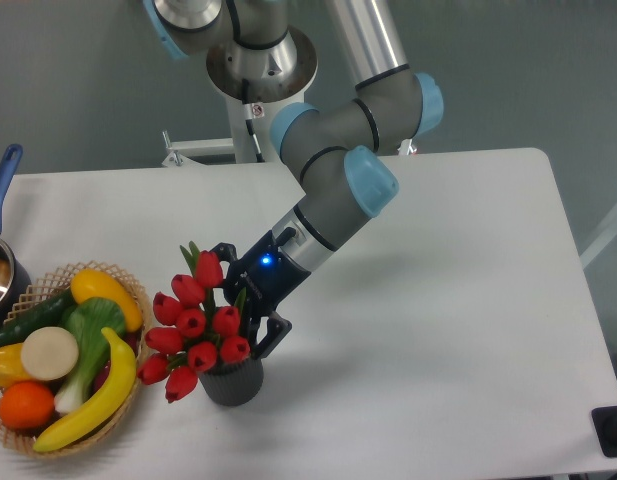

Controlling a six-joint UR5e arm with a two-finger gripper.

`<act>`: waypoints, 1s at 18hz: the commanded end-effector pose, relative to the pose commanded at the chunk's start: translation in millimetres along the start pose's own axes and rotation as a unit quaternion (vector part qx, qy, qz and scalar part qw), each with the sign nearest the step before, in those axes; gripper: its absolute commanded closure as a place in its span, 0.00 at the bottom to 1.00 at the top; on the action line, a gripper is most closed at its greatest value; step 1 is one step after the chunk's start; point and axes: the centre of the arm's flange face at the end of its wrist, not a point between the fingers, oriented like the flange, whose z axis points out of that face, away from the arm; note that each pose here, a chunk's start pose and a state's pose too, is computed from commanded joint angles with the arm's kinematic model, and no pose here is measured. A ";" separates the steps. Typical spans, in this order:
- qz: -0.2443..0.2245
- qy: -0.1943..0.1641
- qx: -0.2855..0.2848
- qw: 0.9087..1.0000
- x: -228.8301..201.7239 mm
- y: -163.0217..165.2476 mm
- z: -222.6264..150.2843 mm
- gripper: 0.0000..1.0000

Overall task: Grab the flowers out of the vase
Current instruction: 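Lower the gripper around the tulip stems at the vase rim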

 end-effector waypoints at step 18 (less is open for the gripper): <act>-0.004 0.000 0.002 1.000 0.5 -0.9 -1.4 0.56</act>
